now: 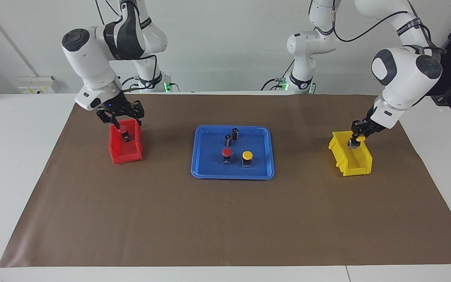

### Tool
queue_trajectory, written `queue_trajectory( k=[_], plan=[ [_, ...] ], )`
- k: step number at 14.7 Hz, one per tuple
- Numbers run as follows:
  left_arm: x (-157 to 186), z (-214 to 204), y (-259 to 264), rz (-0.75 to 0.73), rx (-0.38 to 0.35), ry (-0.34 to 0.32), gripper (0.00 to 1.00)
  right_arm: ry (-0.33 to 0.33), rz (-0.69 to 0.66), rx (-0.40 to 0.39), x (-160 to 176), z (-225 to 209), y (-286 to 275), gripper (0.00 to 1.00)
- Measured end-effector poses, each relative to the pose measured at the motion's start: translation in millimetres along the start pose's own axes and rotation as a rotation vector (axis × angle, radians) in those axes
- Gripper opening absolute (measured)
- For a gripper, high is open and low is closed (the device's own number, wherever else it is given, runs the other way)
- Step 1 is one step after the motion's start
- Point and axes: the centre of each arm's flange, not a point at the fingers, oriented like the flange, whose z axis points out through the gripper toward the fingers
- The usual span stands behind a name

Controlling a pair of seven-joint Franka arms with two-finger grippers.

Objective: Sort red and yellow buttons by color
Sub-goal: 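Reach the right gripper to the second red button in the tray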

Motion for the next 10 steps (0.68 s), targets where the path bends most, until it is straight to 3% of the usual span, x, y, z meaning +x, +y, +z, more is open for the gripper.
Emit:
queue_trajectory(
  k=[2, 4, 6, 8, 10],
  plan=[
    [-4, 16, -1, -0.001, 0.0, -0.001, 0.41, 0.022, 0.044, 0.009, 29, -2, -74, 0.95],
    [-9, 28, -4, -0.007, 0.0, -0.015, 0.41, 0.032, 0.055, -0.021, 50, 22, -138, 0.94],
    [-13, 37, -5, -0.009, -0.001, -0.021, 0.41, 0.038, 0.054, -0.023, 60, 62, -184, 0.91],
    [-17, 46, -5, -0.01, 0.0, -0.014, 0.41, 0.033, 0.059, -0.025, 60, 99, -212, 0.8],
    [-23, 56, -5, -0.024, 0.0, -0.018, 0.41, 0.029, 0.05, -0.051, 55, 124, -230, 0.76]
  ],
)
